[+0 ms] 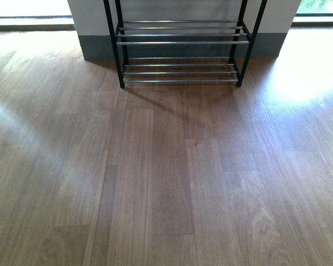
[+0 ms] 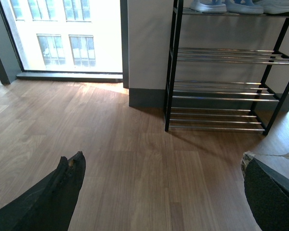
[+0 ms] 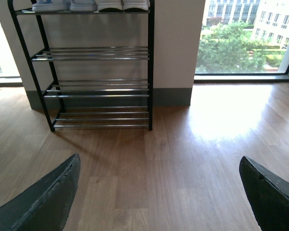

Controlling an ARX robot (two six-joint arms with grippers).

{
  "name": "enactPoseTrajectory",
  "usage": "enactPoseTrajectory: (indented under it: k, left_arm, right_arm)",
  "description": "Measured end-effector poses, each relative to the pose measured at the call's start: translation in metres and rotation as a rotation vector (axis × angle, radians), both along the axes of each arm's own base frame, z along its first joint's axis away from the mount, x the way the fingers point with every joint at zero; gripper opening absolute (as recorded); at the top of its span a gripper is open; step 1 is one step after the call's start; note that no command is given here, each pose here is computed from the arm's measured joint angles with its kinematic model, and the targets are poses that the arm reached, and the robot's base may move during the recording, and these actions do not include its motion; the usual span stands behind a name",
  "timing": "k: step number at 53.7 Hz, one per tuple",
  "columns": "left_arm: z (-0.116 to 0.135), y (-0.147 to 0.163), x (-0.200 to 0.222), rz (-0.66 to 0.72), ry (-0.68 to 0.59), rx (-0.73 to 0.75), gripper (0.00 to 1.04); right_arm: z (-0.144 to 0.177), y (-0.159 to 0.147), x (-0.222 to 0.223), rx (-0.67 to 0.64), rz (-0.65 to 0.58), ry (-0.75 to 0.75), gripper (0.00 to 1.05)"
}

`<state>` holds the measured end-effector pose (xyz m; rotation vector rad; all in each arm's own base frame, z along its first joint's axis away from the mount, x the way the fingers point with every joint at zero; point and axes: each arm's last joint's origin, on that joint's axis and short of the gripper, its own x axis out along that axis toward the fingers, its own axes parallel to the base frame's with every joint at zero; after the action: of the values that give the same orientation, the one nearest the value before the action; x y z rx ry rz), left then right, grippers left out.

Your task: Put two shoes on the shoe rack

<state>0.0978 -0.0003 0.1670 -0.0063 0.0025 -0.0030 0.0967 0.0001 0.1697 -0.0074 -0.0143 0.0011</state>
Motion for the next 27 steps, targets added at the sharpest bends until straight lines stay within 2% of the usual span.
enactPoseTrajectory:
  k: [27]
  left_arm:
    - [0.0000,0.0000,0.0000,0.000,0.000,0.000,0.95]
  right_arm:
    - [0.0000,0.0000,0.0000,0.000,-0.002,0.000,0.96]
